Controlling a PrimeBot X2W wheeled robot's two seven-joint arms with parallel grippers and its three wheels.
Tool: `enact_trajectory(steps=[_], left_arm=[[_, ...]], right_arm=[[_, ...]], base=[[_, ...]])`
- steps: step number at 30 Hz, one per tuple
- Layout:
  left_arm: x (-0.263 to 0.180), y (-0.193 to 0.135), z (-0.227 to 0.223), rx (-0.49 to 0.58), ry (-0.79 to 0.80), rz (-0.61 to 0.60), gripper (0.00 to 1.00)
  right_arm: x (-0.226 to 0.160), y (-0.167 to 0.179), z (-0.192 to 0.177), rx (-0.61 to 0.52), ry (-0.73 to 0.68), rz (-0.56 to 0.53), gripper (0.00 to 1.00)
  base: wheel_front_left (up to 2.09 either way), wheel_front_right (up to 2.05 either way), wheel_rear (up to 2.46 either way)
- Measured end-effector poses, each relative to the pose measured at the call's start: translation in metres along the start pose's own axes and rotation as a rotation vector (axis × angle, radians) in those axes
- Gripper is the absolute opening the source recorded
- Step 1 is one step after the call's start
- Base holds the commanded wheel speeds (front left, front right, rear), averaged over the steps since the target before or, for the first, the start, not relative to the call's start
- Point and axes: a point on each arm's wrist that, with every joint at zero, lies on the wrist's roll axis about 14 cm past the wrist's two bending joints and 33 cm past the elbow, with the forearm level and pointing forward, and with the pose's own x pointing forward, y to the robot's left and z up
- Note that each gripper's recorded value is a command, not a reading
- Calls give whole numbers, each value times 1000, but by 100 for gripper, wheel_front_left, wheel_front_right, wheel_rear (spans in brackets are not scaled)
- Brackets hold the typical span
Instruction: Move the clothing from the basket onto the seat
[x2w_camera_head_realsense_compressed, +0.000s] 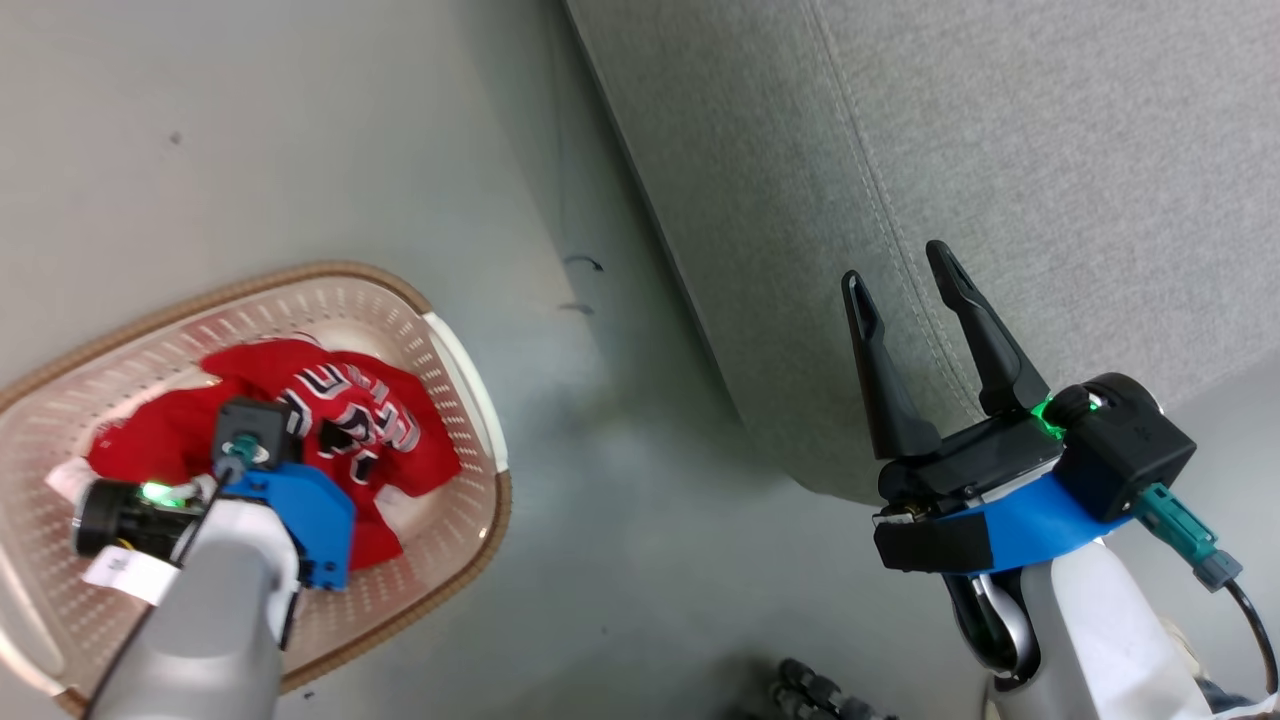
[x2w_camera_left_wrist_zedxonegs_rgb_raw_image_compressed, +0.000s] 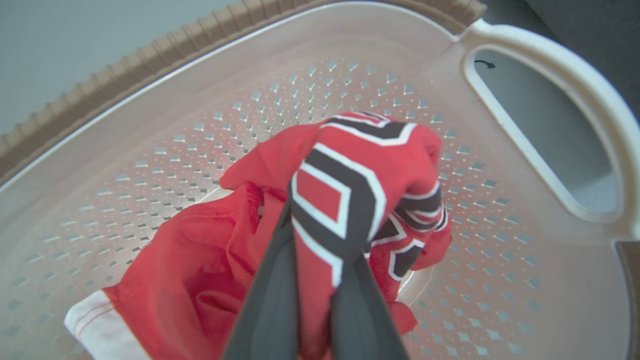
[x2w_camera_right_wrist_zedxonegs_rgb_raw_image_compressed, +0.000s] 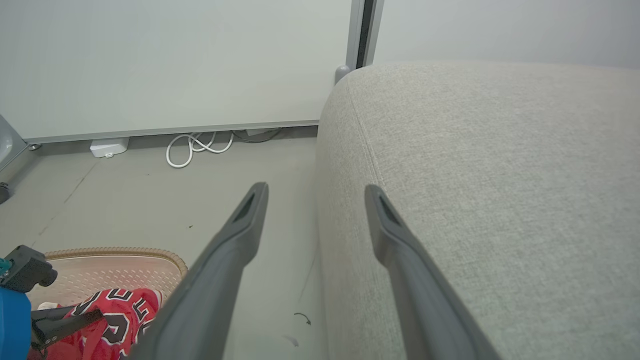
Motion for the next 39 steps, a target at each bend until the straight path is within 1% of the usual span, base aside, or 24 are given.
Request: enact_trajectory(steps=[7, 13, 21, 27, 31, 36, 39], left_arm=[[-32, -16, 25, -35, -81, -7, 0], [-68, -28, 49, -40, -163, -9, 0], [-126, -39, 99, -37, -363, 11, 0], [-168, -44, 130, -17, -500, 32, 0], [-193, -50, 151, 14, -584, 37, 0], [-223, -66, 183, 59, -697, 14, 0], [-242, -79, 207, 106, -757, -11, 0]], right_arm=[[-4, 7, 26, -7, -72, 25, 100], [-15, 16, 45, -11, -124, 52, 100], [-38, 27, 74, -9, -208, 83, 100], [-52, 41, 88, -1, -256, 123, 100], [-61, 51, 95, 8, -279, 151, 100], [-70, 62, 102, 11, -305, 184, 100], [-73, 66, 106, 12, -319, 197, 100]], base=[[0, 0, 0], [0, 0, 0], [0, 0, 0], [0, 0, 0], [0, 0, 0], [0, 0, 0], [0, 0, 0]])
